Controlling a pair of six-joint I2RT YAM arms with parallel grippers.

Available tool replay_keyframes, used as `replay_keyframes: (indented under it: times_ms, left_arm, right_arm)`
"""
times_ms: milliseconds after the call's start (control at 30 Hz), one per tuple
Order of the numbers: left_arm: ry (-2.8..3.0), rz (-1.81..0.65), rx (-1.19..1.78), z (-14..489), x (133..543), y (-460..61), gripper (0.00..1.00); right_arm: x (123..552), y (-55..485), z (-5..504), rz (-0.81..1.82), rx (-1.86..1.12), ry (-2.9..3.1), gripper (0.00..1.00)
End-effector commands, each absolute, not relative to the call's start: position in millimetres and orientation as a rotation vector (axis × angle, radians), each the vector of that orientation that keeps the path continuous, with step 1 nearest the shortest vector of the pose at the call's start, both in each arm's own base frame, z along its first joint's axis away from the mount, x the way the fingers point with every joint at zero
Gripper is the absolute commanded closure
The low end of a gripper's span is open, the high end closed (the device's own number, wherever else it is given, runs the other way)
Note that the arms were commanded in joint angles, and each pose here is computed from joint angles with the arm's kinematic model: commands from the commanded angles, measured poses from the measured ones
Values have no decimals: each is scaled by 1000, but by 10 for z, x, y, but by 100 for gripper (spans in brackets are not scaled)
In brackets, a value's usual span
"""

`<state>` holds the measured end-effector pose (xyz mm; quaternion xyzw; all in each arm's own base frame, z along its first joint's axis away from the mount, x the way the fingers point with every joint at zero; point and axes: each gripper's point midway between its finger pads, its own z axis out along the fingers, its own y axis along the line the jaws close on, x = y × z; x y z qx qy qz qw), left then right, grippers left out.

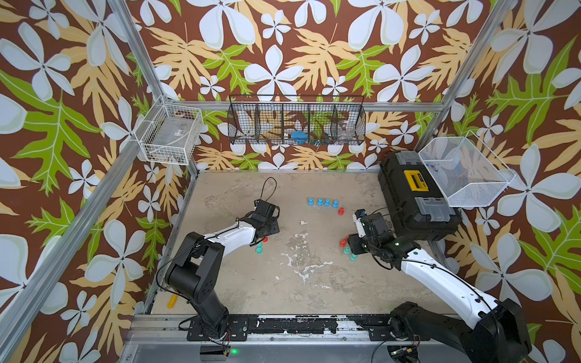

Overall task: Close the stamp cap
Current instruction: Move the cover to the center of the board.

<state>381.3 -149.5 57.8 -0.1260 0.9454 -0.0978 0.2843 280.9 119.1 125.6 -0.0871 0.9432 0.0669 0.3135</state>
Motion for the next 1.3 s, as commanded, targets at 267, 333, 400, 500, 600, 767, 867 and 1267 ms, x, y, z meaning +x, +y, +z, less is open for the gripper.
replay_keyframes:
  times_ms: [267,333,400,500,600,767,867,1267]
  left_arm:
    - [2544,-208,-349,403,3901,-1417,41]
    - [2550,-206,-354,365,3903,-1413,41]
    - [2558,-207,-355,328,3900,-1418,41]
    - [2577,-213,-346,272,3880,-1439,42]
    - [2596,-228,-330,235,3835,-1474,42]
    - [2613,-226,-240,215,3705,-1669,42]
    - [2628,-240,-186,169,3594,-1841,42]
    - [2669,-248,38,1,3202,-2526,43]
  right_arm:
    - [2823,1226,1290,204,-224,2466,50]
    - [2823,1227,1289,207,-222,2467,50]
    - [2822,1226,1284,207,-222,2467,50]
    - [2829,1233,1290,209,-222,2465,50]
    - [2835,1235,1296,209,-223,2463,50]
    - [2849,1232,1314,205,-221,2457,51]
    - [2849,1229,1323,203,-221,2454,51]
    - [2842,1215,1357,202,-217,2444,52]
